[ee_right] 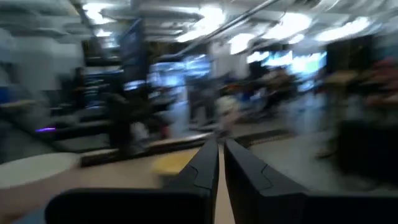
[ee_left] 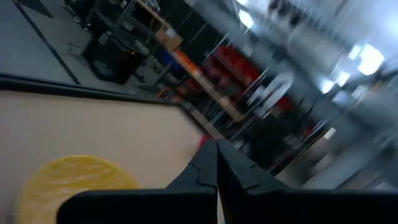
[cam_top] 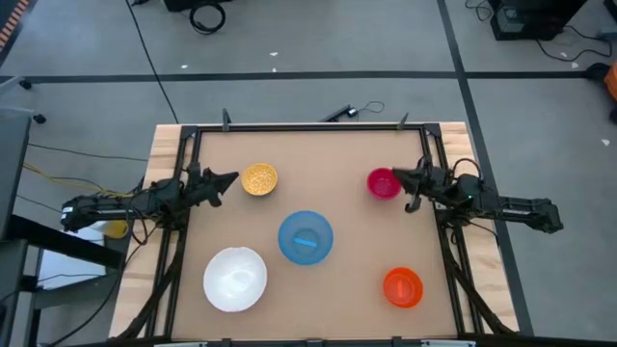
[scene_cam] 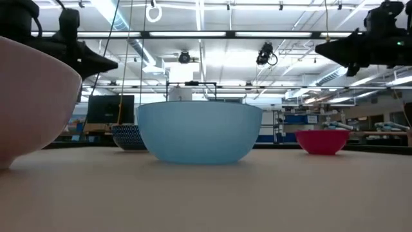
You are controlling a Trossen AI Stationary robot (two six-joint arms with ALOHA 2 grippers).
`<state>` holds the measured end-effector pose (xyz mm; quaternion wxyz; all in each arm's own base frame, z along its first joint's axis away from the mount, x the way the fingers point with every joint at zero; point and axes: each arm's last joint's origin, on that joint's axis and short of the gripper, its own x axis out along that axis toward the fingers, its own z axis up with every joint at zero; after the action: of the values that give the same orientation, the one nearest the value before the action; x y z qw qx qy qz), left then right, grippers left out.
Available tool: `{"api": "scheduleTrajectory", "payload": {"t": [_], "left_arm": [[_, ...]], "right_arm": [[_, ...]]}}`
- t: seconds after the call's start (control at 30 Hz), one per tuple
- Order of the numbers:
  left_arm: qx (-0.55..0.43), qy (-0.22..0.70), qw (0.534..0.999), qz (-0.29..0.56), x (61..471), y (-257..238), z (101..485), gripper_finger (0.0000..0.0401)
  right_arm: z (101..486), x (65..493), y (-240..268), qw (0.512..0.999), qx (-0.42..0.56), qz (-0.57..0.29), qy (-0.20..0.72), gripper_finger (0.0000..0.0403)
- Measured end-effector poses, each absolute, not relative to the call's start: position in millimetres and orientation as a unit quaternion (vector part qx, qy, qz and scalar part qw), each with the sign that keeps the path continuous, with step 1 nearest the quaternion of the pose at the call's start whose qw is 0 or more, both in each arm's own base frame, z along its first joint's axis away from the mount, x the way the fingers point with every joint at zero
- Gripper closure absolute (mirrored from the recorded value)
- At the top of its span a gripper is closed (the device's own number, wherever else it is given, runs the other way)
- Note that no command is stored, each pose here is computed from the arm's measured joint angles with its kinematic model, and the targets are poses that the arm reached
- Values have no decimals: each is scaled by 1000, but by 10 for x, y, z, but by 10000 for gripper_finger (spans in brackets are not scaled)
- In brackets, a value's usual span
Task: Nest bowls inside each other
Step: Stack the blue bowl on top of the white bowl
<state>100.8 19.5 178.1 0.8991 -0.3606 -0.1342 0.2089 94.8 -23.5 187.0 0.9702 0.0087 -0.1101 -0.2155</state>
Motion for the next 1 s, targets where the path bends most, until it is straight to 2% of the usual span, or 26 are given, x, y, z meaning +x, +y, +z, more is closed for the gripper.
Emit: {"api": "scheduleTrajectory", "payload": {"t": [0.07,0.17,0.23,0.33,0.43,0.53,0.63,0.8,0.9,1.0], "left_arm": [[-388,-153,886,200,1004,195,1812,398],[-379,-166,884,216,992,205,1861,398],[-362,-176,884,238,978,216,1936,397],[-338,-180,889,252,966,222,2056,386],[-326,-164,891,269,959,231,2149,363],[-315,-135,896,281,941,241,2258,330],[-299,-94,904,291,914,251,2393,292],[-275,-19,922,270,916,242,2606,240],[-261,37,933,244,981,228,2639,225],[-243,85,943,209,1086,216,2610,220]], "right_arm": [[1888,930,-292,943,81,-290,-138,367],[1799,940,-367,871,294,-349,-183,367],[1691,988,-393,831,408,-337,-173,367],[1629,1093,-381,826,490,-251,-118,367],[1693,1198,-392,837,492,-215,-108,367],[1957,1347,-433,847,474,-200,-137,367],[2191,1563,-482,859,460,-191,-119,367],[2352,1877,-593,911,335,-228,-70,367],[2368,2030,-654,901,360,-236,-58,367],[2336,2214,-664,905,389,-169,25,367]]}}
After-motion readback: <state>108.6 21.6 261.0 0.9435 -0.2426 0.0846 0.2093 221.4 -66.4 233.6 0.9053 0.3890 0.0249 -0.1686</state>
